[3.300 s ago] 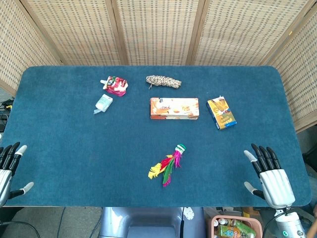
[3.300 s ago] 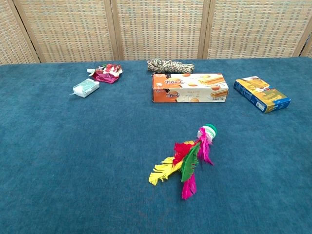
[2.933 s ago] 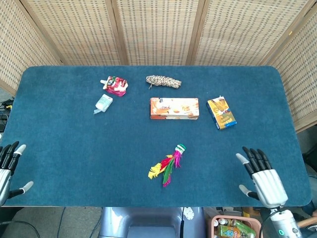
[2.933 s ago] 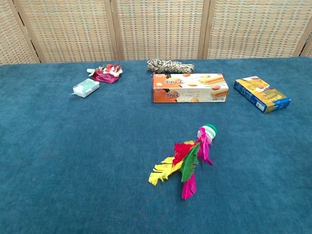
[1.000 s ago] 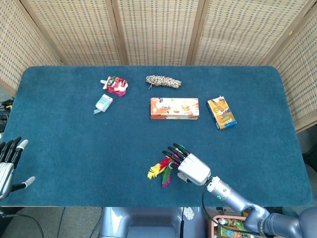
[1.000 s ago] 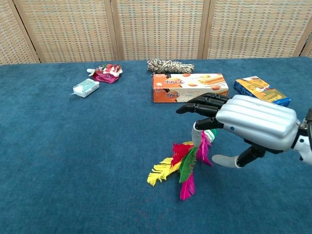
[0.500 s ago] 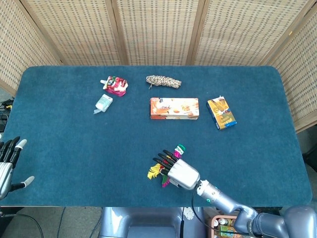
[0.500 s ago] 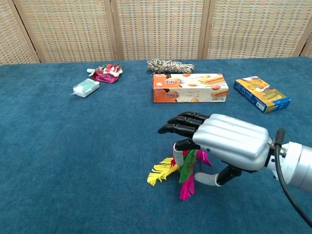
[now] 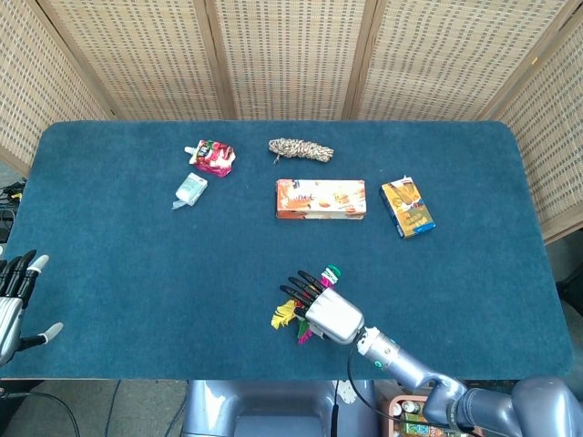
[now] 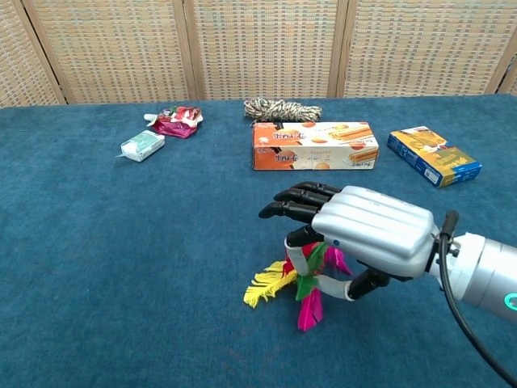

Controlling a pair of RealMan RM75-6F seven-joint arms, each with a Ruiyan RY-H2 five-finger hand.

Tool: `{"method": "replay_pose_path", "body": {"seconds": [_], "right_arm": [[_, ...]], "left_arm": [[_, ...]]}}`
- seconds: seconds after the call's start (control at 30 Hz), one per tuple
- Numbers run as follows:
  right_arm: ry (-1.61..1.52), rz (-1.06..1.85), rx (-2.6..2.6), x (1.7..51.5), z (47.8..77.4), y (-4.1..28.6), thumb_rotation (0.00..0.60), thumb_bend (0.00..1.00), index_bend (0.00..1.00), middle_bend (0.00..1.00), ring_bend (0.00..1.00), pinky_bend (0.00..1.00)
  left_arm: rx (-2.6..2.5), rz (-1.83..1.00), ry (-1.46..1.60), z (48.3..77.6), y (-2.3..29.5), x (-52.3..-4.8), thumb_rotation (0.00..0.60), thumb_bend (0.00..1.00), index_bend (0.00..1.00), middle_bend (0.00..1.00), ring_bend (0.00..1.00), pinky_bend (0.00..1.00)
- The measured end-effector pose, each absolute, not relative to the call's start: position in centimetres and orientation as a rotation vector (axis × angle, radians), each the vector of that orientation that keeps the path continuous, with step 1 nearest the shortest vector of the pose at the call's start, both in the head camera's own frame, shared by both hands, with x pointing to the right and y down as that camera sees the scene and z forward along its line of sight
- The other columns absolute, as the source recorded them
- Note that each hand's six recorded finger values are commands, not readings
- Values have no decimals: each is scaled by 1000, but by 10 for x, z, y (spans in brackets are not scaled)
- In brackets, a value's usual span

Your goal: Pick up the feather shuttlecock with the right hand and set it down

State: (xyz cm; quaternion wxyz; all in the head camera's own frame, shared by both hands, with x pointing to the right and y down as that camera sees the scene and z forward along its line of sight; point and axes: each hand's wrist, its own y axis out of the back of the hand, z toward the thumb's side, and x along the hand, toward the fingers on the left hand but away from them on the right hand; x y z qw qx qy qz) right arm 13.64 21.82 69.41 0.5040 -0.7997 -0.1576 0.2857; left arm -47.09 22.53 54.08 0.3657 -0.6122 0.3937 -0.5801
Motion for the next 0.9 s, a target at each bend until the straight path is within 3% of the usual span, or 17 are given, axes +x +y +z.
{"method": "replay_pose_path", "body": {"seconds": [0.2, 0.5, 0.9], "right_arm": [[-378, 693, -1938, 132, 697, 218, 600, 434, 538, 98, 0, 0], [-387, 703, -1936, 128, 700, 216, 600, 438, 639, 131, 0, 0], [-543, 641, -2029, 116, 676, 202, 600, 445, 659, 140, 0, 0]], "left_arm": [[-1575, -1491, 1016, 540, 225, -471, 600, 0, 0, 0, 0, 0], [-1576, -1490, 1021, 539, 224, -472, 600, 0, 0, 0, 0, 0], [-1583, -1487, 1024, 539, 224, -472, 600, 0, 0, 0, 0, 0]]}}
